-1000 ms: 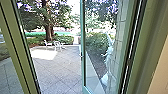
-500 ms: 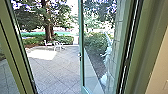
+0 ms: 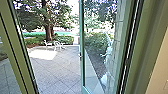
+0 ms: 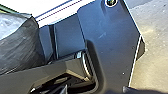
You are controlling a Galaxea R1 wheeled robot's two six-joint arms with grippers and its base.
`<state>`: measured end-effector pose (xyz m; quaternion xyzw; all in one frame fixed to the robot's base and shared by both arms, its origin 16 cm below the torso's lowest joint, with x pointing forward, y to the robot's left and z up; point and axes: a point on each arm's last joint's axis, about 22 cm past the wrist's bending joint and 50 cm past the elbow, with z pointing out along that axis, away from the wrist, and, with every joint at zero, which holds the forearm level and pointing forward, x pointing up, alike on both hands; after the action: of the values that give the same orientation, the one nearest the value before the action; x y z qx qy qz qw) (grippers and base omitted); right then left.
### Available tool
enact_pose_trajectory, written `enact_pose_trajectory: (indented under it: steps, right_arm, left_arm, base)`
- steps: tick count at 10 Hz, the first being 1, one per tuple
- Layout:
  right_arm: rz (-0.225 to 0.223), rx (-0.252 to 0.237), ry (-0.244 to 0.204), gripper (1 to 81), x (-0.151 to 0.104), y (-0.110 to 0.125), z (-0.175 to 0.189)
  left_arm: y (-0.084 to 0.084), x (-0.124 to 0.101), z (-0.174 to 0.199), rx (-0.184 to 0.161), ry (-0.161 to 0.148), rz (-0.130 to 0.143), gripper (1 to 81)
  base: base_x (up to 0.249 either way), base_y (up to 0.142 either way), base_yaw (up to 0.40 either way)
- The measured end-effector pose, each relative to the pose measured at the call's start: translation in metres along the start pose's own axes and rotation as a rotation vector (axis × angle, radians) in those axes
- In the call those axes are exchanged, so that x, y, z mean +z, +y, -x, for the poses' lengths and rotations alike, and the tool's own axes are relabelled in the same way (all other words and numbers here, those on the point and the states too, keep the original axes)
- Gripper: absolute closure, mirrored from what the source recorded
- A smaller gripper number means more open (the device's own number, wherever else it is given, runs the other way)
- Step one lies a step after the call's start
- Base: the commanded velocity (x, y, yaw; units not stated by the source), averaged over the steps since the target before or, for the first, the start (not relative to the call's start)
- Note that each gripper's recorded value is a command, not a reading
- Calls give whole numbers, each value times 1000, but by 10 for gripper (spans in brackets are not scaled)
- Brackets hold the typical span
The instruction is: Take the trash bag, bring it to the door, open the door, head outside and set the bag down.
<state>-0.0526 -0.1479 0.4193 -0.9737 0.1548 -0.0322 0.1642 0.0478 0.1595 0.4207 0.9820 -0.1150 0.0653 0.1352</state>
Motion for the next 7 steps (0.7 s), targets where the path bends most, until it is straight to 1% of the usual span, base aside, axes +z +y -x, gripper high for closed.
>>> enact_pose_trajectory:
  steps: [5, 7]
  right_arm:
    - [-6, 0, -1, 10, 1, -5, 1]
    - [-9, 1, -4, 10, 1, -7, 5]
  left_arm:
    - [-1, 0, 0, 0, 0, -1, 811]
    - [0, 0, 4, -1, -4, 0, 811]
  base:
    - [0, 0, 0]
    - [69, 0, 0]
